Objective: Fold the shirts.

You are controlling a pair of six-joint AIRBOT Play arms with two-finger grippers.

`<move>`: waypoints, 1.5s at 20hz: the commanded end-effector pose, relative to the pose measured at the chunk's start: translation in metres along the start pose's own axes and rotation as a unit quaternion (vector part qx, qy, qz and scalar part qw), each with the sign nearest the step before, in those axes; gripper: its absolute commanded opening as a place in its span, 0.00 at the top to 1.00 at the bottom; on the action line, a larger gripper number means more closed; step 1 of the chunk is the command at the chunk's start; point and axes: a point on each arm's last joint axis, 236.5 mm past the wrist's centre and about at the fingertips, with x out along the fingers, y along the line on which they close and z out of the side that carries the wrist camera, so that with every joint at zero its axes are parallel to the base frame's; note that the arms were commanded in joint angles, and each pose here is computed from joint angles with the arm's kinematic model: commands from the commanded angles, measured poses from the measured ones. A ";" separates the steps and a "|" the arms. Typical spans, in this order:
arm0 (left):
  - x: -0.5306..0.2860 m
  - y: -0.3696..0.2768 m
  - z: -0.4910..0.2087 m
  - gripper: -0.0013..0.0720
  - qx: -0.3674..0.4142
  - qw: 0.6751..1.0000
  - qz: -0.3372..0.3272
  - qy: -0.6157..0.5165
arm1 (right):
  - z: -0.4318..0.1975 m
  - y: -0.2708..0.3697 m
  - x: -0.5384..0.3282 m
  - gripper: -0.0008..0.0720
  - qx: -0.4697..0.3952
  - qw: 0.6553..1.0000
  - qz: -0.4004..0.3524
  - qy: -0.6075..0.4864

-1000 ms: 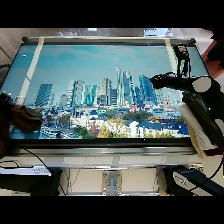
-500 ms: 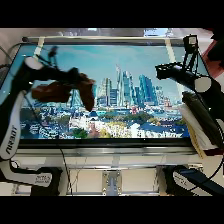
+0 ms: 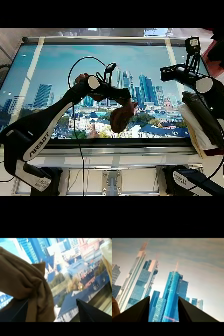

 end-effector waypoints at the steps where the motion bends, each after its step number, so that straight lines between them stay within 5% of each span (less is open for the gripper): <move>1: -0.024 0.008 0.035 0.07 0.004 0.999 0.006 -0.033 | -0.043 0.009 0.003 0.43 0.058 0.995 0.030 0.071; 7: -0.098 0.125 0.084 0.07 -0.084 0.987 0.106 -0.085 | -0.172 0.105 0.028 0.43 0.195 0.936 0.165 0.241; 10: -0.121 0.163 0.077 0.07 -0.111 0.983 0.132 -0.070 | -0.219 0.140 0.040 0.28 0.193 0.926 0.171 0.275; 16: -0.137 0.194 0.070 0.07 -0.103 0.977 0.176 -0.059 | -0.249 0.208 0.051 0.28 0.185 0.915 0.198 0.297; 17: -0.138 0.196 0.070 0.07 -0.100 0.977 0.181 -0.058 | -0.247 0.210 0.055 0.33 0.187 0.919 0.192 0.289; 20: -0.142 0.207 0.068 0.07 -0.085 0.973 0.207 -0.053 | -0.234 0.206 0.065 0.94 0.192 0.930 0.177 0.259; 24: -0.153 0.235 0.069 0.07 -0.061 0.961 0.265 -0.055 | -0.204 0.192 0.059 0.95 0.181 0.934 0.188 0.245; 27: -0.151 0.275 0.072 0.07 -0.166 0.935 0.298 -0.099 | -0.177 0.177 0.052 0.95 0.177 0.939 0.191 0.225; 30: -0.137 0.306 0.081 0.07 -0.281 0.913 0.254 -0.154 | -0.167 0.173 0.050 0.95 0.176 0.940 0.193 0.218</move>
